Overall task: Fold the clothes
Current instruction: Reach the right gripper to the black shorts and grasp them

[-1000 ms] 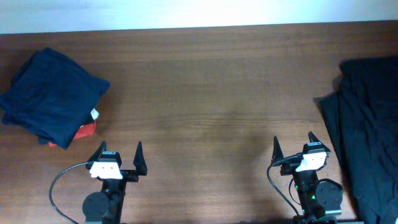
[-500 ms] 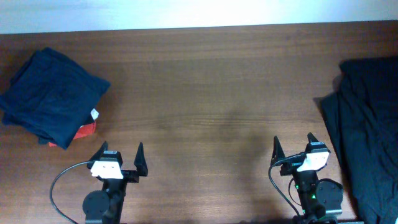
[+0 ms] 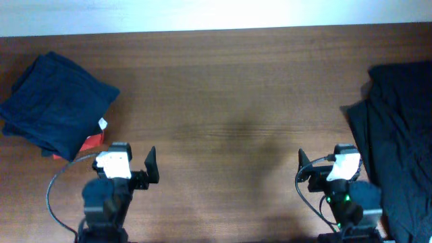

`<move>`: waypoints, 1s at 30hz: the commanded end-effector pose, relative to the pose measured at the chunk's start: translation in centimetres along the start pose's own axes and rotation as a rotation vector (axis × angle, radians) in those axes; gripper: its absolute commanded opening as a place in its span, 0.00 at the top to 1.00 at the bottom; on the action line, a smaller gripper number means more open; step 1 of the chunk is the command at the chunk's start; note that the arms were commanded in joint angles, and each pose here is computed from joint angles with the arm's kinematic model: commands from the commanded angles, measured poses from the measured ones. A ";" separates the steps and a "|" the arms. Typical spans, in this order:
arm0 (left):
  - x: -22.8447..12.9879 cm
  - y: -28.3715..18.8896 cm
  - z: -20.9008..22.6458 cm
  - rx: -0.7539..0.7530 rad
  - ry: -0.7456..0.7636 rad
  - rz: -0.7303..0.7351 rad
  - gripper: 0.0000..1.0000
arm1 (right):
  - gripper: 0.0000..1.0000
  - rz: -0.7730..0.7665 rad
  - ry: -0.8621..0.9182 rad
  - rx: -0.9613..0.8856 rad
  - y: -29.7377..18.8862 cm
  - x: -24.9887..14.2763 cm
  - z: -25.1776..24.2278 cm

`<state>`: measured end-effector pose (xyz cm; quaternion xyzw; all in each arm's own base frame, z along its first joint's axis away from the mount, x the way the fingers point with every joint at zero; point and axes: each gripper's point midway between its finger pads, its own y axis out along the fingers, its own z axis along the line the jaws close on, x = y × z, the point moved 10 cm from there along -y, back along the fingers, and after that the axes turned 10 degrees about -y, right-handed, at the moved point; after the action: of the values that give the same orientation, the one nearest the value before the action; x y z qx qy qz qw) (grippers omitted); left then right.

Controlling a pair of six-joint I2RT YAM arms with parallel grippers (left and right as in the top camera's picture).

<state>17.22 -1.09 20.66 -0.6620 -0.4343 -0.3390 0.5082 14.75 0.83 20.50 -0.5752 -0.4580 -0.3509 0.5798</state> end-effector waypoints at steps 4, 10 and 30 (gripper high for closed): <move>3.2 1.7 -0.8 0.026 -0.007 0.167 0.01 | 0.01 0.190 0.022 0.026 1.7 3.8 -0.5; 4.4 3.0 -1.0 0.063 -0.020 0.316 0.01 | 0.01 0.401 0.034 0.050 5.8 5.6 -0.9; 4.7 3.3 -1.1 0.070 -0.022 0.343 0.01 | 0.11 0.644 0.090 -0.437 18.4 -3.2 -12.9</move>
<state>21.93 -1.24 23.19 -0.7098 -0.3328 -0.2155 0.5822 32.11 -9.59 12.91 -0.7770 -0.1567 -0.2530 0.5547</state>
